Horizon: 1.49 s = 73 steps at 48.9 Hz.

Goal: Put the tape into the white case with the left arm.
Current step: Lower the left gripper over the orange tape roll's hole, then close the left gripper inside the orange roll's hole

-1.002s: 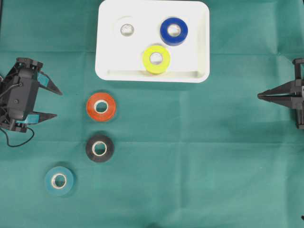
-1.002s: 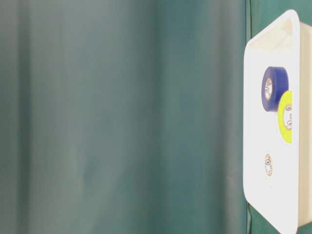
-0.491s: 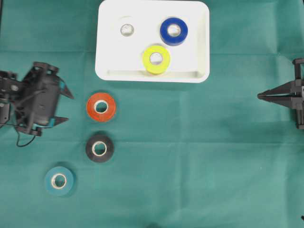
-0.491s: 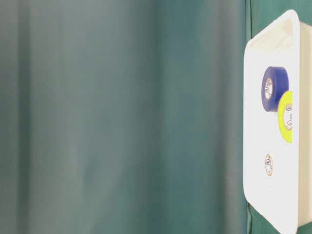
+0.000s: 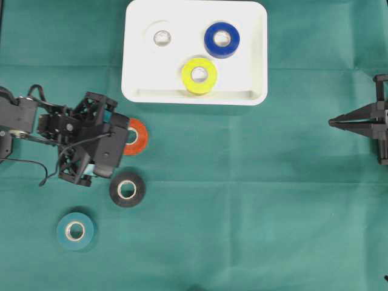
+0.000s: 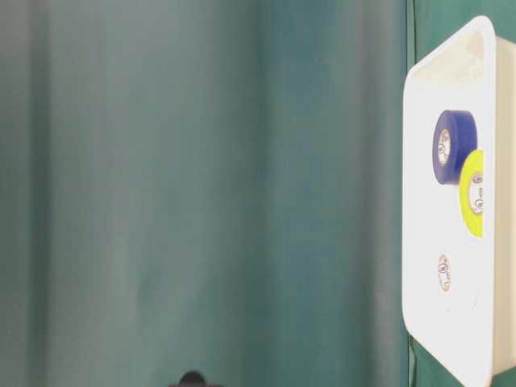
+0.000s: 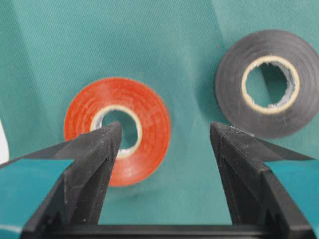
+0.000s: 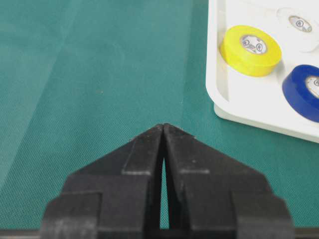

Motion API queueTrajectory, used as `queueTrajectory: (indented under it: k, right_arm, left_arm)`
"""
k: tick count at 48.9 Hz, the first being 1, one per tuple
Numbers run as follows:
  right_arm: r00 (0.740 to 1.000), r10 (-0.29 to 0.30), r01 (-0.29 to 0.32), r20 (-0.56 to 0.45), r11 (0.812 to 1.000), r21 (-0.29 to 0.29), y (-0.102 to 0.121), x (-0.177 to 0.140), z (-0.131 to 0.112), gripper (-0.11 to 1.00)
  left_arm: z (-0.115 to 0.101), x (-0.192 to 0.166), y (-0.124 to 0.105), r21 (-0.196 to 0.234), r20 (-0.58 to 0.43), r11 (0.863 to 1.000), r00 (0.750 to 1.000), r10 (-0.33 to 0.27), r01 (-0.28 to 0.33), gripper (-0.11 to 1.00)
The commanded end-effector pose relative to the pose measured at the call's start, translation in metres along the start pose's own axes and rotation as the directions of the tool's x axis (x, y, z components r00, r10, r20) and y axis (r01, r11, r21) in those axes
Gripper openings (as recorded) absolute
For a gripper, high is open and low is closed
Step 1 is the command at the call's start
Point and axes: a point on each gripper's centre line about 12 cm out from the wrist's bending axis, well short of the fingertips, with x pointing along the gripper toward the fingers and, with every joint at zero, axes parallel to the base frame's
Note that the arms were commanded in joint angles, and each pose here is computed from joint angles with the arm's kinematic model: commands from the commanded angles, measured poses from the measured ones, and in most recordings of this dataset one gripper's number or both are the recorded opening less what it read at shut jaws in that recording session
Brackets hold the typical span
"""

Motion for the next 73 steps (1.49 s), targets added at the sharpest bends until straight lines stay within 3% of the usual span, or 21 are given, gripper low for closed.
queueTrajectory:
  k: [1,24,43,67,73]
  right_arm:
    - [1.000,-0.001,0.001,0.012,1.000,0.000,-0.001,0.001,0.005,-0.10]
    - [1.000,0.000,0.000,0.011,1.000,0.000,0.000,0.001,0.004,-0.10]
    - [1.000,0.000,0.000,0.014,1.000,0.000,0.000,0.001,0.005,-0.10]
    - [1.000,-0.002,0.002,0.014,1.000,0.000,-0.001,0.001,0.005,-0.10]
    - [1.000,-0.001,0.001,0.011,1.000,0.000,-0.001,0.001,0.004,-0.10]
  left_arm:
    - [0.011,0.001,0.001,0.000,0.019,1.000,1.000,0.000,0.000,0.70]
    - [0.007,0.009,0.000,0.001,-0.011,1.000,1.000,-0.006,0.006,0.70]
    - [-0.012,0.043,0.001,-0.013,-0.119,1.000,0.993,-0.020,0.019,0.70]
    - [-0.015,0.053,0.001,-0.013,-0.119,1.000,0.993,-0.020,0.018,0.70]
    - [-0.015,0.052,0.001,-0.013,-0.121,1.000,0.992,-0.020,0.019,0.65]
